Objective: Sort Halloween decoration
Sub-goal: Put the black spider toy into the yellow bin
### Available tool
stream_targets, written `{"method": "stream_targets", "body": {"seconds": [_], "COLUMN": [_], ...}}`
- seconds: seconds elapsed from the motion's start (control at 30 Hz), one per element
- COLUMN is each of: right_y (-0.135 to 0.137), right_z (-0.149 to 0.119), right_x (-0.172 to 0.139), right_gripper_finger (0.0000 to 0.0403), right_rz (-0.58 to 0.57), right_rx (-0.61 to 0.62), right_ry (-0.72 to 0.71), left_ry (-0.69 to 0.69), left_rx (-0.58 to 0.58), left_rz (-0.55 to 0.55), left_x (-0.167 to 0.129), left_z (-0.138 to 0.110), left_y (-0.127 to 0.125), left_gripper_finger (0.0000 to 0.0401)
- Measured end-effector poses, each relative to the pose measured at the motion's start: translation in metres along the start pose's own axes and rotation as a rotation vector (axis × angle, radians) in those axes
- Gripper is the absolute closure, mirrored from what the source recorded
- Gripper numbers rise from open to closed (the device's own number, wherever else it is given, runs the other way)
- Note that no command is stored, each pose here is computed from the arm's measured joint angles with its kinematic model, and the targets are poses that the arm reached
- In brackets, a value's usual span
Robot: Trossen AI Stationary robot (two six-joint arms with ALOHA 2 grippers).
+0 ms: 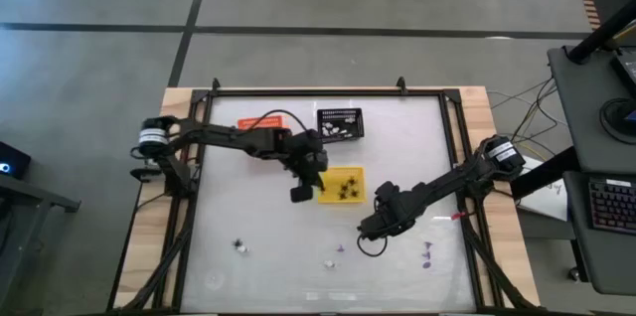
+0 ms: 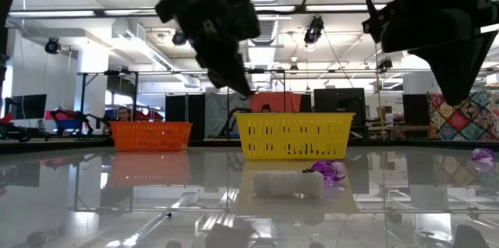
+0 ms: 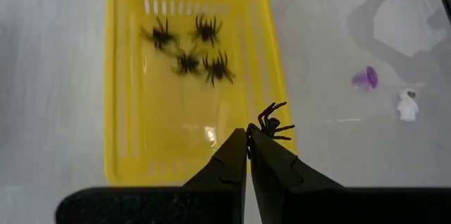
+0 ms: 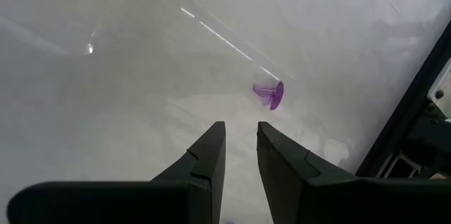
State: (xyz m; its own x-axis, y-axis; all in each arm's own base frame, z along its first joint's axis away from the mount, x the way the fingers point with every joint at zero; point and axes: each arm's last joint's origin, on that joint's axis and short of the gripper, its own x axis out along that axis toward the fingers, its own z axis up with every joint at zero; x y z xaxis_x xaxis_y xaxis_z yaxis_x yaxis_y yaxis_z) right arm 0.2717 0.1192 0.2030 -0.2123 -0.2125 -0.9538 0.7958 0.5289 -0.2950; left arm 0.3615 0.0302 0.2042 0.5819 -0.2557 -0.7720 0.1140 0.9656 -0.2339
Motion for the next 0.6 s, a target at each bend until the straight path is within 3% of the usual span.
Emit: {"method": "stream_targets", "body": {"seconds": [0.27,0.6], "right_y": [-0.002,-0.005], "right_z": [-0.014,-0.021], "right_x": [-0.003,-0.006], "right_gripper_finger": [0.0330,0.0330], "right_rz": [-0.030,-0.030], "right_rx": [0.031,0.097], "right_ry": [-0.021,-0.047], "left_ry": [0.032,0.033], "left_rx": [0.035,0.006], "left_rz": [0.005,0.014], "left_x": [0.015,0.011], "left_z": [0.017,0.017], "left_y": [0.011,0.022], "left_gripper_finger": [0.0401,0.0391]}}
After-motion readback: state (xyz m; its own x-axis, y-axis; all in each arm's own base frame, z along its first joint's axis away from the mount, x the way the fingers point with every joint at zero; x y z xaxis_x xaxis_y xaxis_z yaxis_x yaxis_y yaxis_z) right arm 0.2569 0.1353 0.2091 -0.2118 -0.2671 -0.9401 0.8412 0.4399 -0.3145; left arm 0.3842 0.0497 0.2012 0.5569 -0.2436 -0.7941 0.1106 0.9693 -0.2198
